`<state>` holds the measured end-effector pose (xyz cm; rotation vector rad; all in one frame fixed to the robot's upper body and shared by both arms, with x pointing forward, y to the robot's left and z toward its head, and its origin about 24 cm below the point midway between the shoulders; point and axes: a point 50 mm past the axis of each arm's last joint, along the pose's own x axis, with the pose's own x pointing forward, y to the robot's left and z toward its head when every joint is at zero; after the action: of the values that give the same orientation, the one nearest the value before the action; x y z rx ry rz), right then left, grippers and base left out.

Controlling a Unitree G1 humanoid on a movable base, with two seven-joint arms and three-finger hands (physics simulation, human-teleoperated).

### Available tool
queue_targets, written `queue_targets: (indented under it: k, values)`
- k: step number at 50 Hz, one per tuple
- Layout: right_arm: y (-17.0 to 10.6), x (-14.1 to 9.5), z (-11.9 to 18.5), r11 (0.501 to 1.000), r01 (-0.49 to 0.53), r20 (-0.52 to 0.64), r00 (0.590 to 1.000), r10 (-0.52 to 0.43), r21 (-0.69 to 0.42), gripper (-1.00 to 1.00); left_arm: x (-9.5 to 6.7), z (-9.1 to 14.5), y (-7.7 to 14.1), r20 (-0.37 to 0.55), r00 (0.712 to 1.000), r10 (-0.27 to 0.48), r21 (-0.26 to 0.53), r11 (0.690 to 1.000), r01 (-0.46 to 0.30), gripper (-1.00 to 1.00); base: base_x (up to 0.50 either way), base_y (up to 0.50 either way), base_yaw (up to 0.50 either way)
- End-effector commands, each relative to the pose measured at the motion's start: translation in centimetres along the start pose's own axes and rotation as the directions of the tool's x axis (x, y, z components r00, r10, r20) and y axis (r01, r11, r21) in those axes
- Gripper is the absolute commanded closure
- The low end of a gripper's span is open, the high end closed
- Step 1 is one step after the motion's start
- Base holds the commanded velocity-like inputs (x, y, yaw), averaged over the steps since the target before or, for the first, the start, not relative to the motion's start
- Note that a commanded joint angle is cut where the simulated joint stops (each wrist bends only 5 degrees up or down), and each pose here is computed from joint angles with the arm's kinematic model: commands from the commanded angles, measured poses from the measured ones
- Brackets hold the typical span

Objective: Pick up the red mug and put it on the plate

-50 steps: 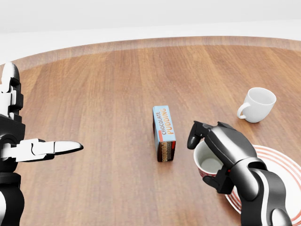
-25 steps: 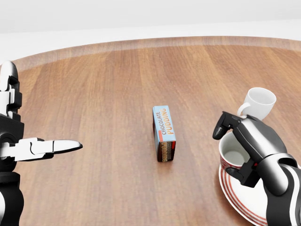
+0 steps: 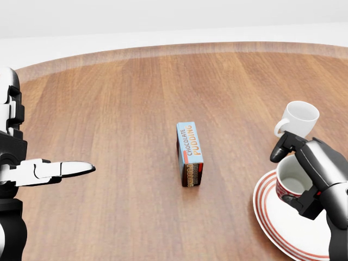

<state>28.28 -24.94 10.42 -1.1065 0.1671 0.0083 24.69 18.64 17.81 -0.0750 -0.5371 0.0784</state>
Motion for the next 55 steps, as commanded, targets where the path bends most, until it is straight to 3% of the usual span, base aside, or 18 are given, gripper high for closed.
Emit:
queue_targets:
  k: [1,21,40,55]
  values:
    - [0.4,0.1,-1.8,0.992,0.059,-0.034,0.998,-0.056,0.113,1.00,-0.1,0.1,-0.1,0.002,1.000,-0.002,-0.003,1.000,0.002,-1.00,0.00,0.00,0.00]
    - [2.7,1.4,-7.0,0.980,0.086,-0.246,0.968,-0.040,0.178,1.00,0.0,0.1,0.0,0.004,1.000,0.000,-0.001,1.000,0.000,-1.00,0.00,0.00,0.00]
    - [3.1,3.0,-8.4,0.978,0.125,-0.340,0.938,-0.063,0.164,1.00,0.0,0.0,0.2,-0.002,1.000,0.006,0.001,1.000,-0.006,-1.00,0.00,0.00,0.00]
    - [5.0,3.7,-9.3,0.978,0.127,-0.422,0.906,-0.047,0.165,1.00,-0.1,0.2,0.1,0.006,1.000,0.003,-0.002,1.000,-0.003,-1.00,0.00,0.00,0.00]
